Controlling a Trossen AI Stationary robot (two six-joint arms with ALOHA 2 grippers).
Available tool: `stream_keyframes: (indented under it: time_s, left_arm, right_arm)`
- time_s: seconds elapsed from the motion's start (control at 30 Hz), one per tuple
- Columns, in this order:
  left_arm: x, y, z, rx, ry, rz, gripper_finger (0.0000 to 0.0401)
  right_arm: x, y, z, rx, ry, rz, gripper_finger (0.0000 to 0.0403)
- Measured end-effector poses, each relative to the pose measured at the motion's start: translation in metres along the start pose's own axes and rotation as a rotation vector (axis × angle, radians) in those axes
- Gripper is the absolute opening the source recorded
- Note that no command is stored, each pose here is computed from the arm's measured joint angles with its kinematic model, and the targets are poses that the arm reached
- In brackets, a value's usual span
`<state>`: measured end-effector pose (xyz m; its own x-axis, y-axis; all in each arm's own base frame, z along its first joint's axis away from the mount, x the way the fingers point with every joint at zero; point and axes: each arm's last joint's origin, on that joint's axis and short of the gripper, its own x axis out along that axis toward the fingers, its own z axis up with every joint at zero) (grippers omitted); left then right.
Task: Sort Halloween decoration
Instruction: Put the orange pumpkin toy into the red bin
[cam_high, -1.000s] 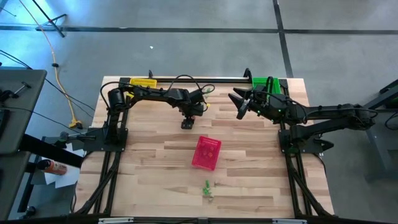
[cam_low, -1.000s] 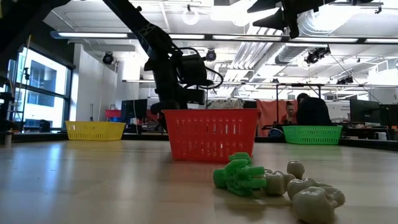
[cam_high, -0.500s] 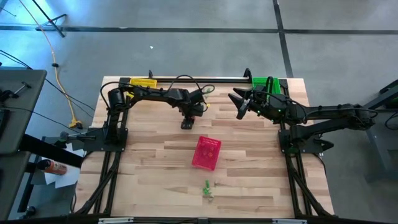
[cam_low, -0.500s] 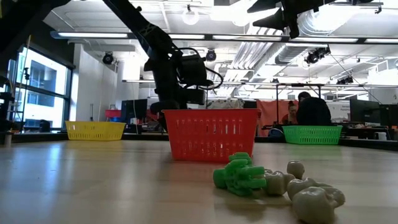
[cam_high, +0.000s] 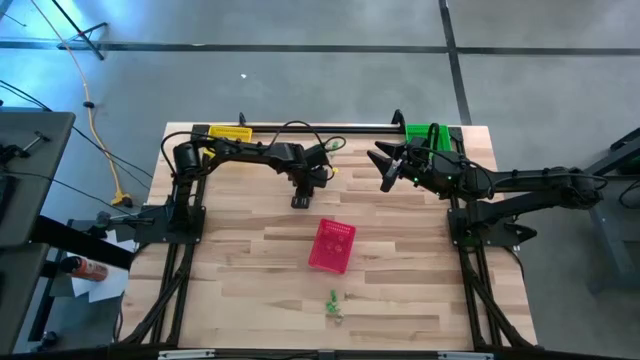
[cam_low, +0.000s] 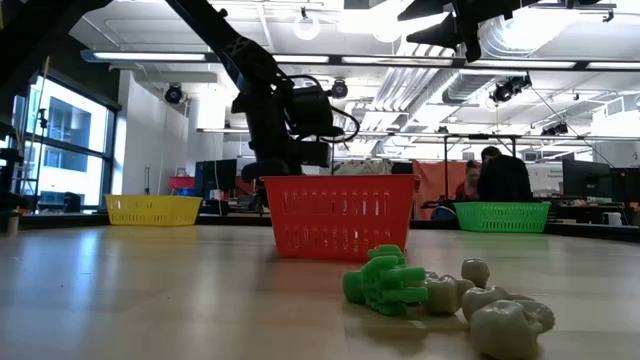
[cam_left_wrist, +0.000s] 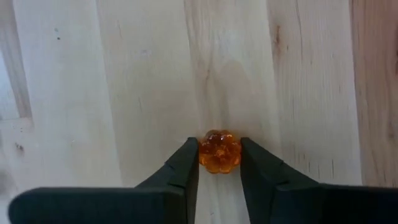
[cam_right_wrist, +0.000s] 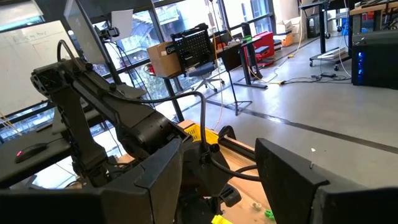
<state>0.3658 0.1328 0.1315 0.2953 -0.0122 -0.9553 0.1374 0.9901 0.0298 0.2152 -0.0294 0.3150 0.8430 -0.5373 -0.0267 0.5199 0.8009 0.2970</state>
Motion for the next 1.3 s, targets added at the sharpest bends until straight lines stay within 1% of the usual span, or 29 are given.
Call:
stream_keyframes:
  time_s: [0.2,0.33,0.4,0.5,0.57,0.63,0.73,0.87,0.97,1.03,1.17,1.3]
  left_arm:
    - [-0.001,0.001,0.001,-0.027,0.007,0.002,0.0072]
    - [-0.01,0.004,0.001,-0.05,0.054,-0.003,0.0076]
    - [-0.022,0.007,0.0,-0.062,0.073,0.0,0.0076]
    - [-0.046,0.014,0.002,-0.08,0.034,0.042,0.0076]
    - [-0.061,0.017,-0.001,-0.118,0.014,0.056,0.0075]
    - [-0.079,0.02,-0.002,-0.16,-0.028,0.078,0.0075]
    - [-0.112,0.021,-0.005,-0.214,-0.127,0.098,0.0075]
    - [-0.155,0.015,-0.01,-0.281,-0.288,0.041,0.0075]
    - [-0.187,0.007,-0.011,-0.304,-0.42,-0.01,0.0075]
    - [-0.203,-0.002,-0.011,-0.299,-0.489,-0.04,0.0076]
    - [-0.233,-0.022,-0.01,-0.254,-0.623,-0.104,0.0076]
    - [-0.248,-0.045,-0.001,-0.212,-0.703,-0.144,0.0076]
  right_arm:
    - [0.0,0.0,0.0,0.0,0.0,0.0,0.0197]
    - [0.0,0.0,0.0,-0.002,0.001,-0.001,0.0197]
    - [0.0,0.0,0.0,-0.003,0.001,-0.001,0.0197]
    - [0.0,-0.001,0.0,-0.005,-0.001,-0.016,0.0197]
    - [0.0,-0.001,0.0,-0.005,-0.002,-0.019,0.0197]
    - [0.0,-0.001,0.0,-0.002,-0.006,-0.018,0.0197]
    - [0.0,0.0,0.0,0.0,-0.007,-0.018,0.0197]
    - [0.0,0.0,0.001,0.005,-0.015,-0.015,0.0197]
    - [0.0,0.0,0.001,0.005,-0.015,-0.015,0.0197]
    - [0.0,0.0,0.001,0.006,-0.016,-0.014,0.0197]
    - [0.0,0.0,0.001,0.006,-0.009,0.005,0.0197]
    - [-0.001,0.002,0.004,0.02,-0.022,0.055,0.0197]
